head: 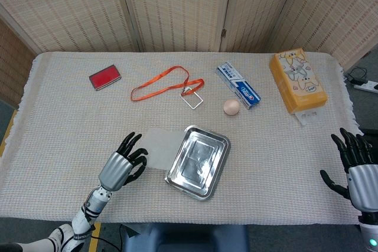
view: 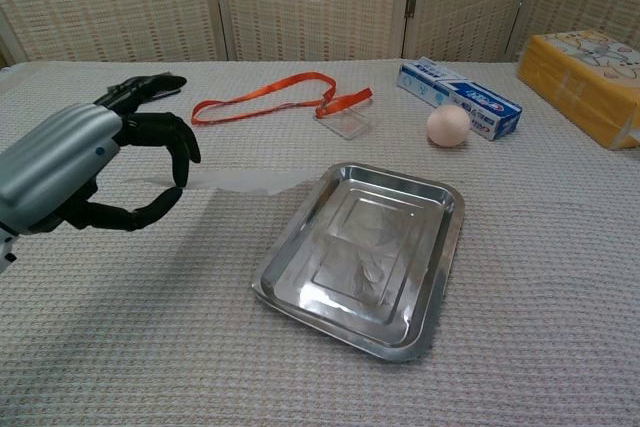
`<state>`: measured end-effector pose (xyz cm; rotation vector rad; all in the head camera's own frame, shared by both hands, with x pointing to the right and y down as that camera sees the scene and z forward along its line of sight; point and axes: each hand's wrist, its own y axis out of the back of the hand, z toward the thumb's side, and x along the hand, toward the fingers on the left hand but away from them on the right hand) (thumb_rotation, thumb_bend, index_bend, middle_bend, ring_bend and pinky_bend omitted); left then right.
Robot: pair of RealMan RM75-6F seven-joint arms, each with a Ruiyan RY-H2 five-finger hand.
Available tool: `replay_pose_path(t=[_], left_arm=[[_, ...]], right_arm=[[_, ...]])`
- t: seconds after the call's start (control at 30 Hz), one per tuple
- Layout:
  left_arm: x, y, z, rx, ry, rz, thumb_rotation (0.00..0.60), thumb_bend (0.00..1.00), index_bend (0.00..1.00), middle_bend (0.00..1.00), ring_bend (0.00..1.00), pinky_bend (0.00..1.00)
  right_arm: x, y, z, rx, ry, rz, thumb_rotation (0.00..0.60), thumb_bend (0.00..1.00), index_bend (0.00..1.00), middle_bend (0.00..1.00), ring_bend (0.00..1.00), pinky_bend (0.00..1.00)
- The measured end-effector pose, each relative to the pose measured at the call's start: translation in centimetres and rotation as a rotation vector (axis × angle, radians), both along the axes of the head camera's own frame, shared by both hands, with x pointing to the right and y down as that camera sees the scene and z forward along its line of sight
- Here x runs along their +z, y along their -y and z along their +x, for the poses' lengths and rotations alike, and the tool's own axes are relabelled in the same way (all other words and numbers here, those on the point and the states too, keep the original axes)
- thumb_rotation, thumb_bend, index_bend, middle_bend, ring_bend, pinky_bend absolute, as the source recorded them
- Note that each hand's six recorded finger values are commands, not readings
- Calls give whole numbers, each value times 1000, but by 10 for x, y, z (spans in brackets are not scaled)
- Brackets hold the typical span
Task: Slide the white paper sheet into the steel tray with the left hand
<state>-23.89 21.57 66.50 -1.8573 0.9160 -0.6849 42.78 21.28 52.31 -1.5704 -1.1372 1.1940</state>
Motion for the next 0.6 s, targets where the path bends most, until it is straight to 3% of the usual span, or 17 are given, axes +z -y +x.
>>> replay_pose_path(t=[0.3,0.6], left_arm=[[-10,-3,20,-6,-61,51,600,552,725,465,48,6],[1,-18,30,6,-50,28,600,556,727,468,48,6]], right_arm=[[-9,0,1,3,15,28,600,330,0,0,0,0],[-16,0,4,7,26,41,600,329,0,0,0,0]])
